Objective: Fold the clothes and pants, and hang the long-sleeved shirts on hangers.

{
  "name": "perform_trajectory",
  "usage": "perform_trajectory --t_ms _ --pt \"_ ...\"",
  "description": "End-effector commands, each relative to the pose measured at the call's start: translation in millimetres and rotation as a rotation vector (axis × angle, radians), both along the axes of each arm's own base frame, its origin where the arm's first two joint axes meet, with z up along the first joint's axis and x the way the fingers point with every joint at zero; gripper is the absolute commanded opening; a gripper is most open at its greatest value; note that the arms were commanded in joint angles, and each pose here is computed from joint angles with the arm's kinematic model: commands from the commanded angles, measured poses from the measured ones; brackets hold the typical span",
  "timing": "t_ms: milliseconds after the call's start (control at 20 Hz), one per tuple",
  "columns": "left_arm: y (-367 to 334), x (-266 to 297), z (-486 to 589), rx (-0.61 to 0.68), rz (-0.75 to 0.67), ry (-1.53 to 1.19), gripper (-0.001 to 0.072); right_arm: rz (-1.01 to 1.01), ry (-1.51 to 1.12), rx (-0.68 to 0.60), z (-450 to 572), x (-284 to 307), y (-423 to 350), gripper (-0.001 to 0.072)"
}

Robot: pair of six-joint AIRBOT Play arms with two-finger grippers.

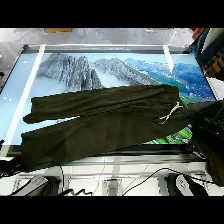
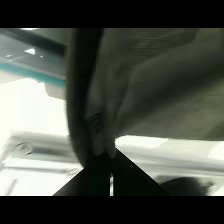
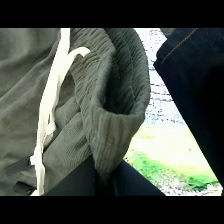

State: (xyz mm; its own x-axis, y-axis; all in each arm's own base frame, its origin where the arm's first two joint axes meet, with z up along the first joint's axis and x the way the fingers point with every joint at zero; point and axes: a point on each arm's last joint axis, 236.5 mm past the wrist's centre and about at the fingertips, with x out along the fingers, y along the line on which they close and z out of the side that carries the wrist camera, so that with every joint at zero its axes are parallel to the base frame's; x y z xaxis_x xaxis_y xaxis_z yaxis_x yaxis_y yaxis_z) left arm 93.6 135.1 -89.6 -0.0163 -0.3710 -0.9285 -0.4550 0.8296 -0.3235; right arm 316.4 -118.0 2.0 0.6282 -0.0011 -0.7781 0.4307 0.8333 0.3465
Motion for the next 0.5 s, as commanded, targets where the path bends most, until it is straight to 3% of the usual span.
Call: perform_trajectory --t_ms 0,150,450 --pt "-21 45 14 -0.106 0.083 -0.173 0.0017 0.039 -0.037 -0.059 15 0 0 0.0036" --pt "-38 103 52 -0.219 0.077 -0.468 0.0017 0.044 -0.118 -0.156 56 -2 -3 0.0035" --pt "-3 194 162 -0.211 0.161 -0.955 0.0016 0.070 -0.188 -0.366 148 -30 -4 0.0035"
